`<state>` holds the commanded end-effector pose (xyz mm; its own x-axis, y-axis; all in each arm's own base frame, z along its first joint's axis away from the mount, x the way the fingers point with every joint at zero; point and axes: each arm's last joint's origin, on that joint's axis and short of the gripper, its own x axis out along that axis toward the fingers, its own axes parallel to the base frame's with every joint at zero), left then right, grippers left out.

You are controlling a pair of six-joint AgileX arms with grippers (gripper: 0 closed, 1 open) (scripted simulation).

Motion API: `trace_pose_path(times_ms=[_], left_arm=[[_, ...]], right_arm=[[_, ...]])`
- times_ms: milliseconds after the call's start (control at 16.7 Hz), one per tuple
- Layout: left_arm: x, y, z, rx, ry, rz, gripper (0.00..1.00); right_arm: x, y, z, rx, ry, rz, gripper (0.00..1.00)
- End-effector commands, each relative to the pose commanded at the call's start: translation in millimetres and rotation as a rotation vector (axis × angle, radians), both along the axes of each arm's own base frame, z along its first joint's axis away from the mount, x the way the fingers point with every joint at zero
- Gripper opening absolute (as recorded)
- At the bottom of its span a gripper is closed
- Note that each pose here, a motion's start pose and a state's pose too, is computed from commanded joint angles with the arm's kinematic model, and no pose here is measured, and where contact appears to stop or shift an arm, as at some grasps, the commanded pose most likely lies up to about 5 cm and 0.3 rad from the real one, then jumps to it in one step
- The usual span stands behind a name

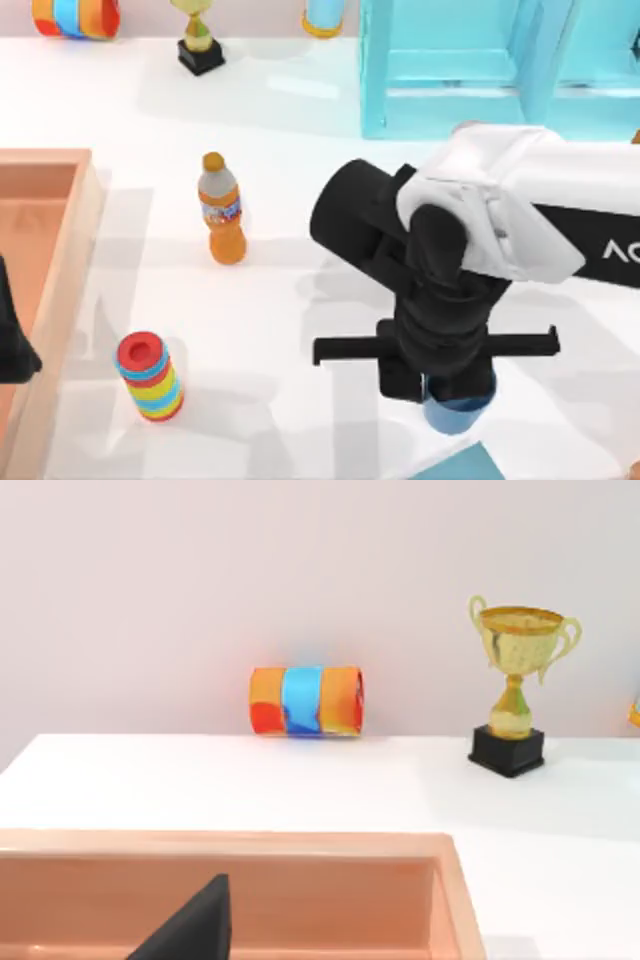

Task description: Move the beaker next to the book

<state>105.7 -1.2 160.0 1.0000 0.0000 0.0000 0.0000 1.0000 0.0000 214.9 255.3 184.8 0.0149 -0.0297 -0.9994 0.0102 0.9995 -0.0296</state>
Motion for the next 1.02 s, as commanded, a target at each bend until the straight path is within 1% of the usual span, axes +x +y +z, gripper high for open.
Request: trace_pose_path(times_ms=[660,720,1020], left_arm=[[0.0,0.0,0.0,0.0,0.0,0.0,1.0],[0.0,0.0,0.0,0.0,0.0,0.0,1.0],[0.0,0.0,0.0,0.0,0.0,0.0,1.0]], right_arm=[[0.0,0.0,0.0,0.0,0.0,0.0,0.98],[0.0,0.0,0.0,0.0,0.0,0.0,1.0],[0.0,0.0,0.0,0.0,0.0,0.0,1.0]])
